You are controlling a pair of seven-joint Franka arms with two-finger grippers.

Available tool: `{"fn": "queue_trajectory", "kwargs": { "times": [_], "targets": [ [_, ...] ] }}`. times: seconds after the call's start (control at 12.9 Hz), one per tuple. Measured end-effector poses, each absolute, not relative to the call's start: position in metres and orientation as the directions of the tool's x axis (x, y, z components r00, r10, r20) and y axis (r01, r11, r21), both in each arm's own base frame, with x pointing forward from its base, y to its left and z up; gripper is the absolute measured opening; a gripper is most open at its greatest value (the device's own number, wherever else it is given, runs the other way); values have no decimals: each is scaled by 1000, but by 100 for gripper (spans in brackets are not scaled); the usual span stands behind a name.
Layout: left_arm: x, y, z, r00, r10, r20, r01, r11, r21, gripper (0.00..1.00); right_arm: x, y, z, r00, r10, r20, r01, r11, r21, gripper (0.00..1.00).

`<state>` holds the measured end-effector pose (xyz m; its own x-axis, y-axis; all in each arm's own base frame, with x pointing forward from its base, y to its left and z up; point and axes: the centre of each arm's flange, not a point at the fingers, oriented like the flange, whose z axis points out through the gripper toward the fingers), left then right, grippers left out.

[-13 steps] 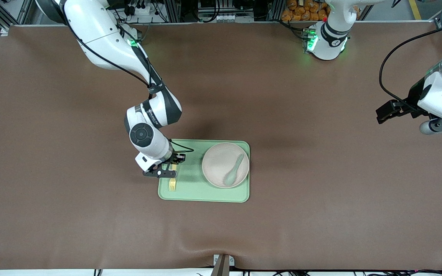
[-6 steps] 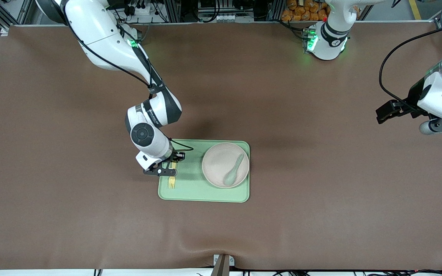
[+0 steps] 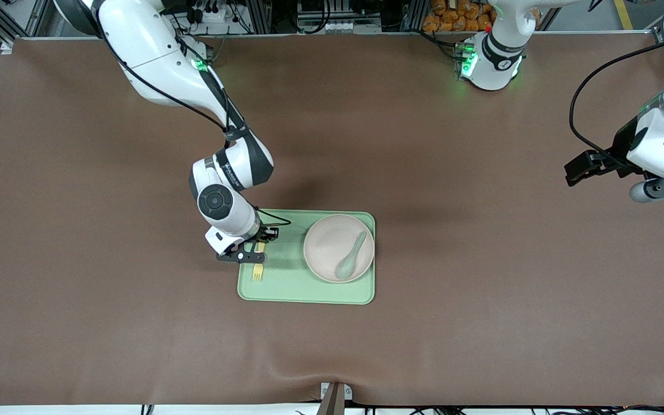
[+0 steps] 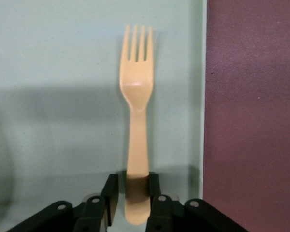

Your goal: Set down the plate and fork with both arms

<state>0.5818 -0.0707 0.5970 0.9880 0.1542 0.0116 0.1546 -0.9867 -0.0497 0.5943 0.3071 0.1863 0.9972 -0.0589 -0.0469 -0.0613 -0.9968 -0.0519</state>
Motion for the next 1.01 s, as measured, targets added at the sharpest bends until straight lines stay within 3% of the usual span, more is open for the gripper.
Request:
{"fn": "queue_trajectory", "kwargs": {
  "times": [0.39,0.47,1.01],
  "targets": [
    [582,-71,597,988,154,12,155,-987,-50,100,594,310,188,998,-54,-44,-56,-997,-55,95],
    [582,-71,597,988,154,12,155,-987,-50,100,595,311,191,998,-53,-39,-55,-997,-58,100],
    [582,-71,597,988,154,11,155,-987,-50,100,602,311,271,1000,-23,7,-22,-996,-87,100]
  ]
}}
